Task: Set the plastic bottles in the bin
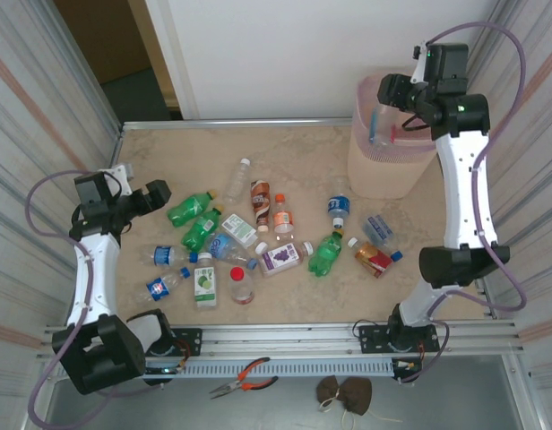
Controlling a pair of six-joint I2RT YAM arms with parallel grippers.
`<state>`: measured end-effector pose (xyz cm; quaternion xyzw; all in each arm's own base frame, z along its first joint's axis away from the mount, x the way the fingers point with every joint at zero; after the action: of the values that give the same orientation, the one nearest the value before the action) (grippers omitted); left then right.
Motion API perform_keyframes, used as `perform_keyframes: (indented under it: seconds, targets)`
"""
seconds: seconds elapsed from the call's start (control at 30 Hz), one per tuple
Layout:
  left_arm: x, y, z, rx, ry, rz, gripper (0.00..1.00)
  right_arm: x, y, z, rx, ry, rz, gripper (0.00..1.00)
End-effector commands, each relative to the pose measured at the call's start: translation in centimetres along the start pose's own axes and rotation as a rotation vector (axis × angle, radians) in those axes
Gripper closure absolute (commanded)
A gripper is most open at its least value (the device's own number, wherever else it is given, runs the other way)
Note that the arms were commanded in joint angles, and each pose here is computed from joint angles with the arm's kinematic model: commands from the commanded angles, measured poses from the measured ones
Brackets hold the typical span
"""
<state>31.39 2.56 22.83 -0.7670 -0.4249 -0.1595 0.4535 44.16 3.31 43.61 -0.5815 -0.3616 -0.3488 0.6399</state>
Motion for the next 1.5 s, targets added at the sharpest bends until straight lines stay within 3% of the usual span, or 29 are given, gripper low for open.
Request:
perform_keyframes:
  seconds: [0.0,0.3,0.83,1.03,1.33,1.47]
  targets:
    - [0.2,-0.8,0.2,0.018,0.032,-0.040,0.06,0.6,2.4,-0.1,0.039,-0.051,0.007,0.36]
    - [0.4,-1.0,0.2,0.020,0.041,-0.051,0.06,-1.8,6.7,-0.6,0.033,-0.041,0.132,0.39]
    - [-0.7,0.2,0.2,0.042,0.027,0.041,0.09,-2.8,3.7,0.2,0.034,-0.035,0.158,0.38]
    - [-2.7,1.5,-0.4,0.113,0.149,0.147,0.11,-2.8,0.7,0.8,0.041,-0.043,0.120,0.36]
    - [-4.5,4.5,-1.0,0.107,0.452,0.319,0.09,-3.1,-3.0,0.5,0.030,-0.056,0.056,0.34]
    - [-4.4,6.3,-0.5,0.174,0.584,0.403,0.07,-3.3,-4.1,0.0,0.016,-0.061,0.041,0.33]
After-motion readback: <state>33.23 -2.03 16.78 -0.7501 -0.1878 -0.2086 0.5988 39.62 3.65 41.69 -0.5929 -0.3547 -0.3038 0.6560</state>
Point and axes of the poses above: each hand's point on the last joint's axis, 136 mm out from that joint toward the fingers, its own y axis out along the fingers, its own z axis along the line the jaws close on, x = y × z, the point moved 2 cm from there along -y, back along the fingers, and after that the axes turned 10 degrees about -y, right-handed, at the moved point
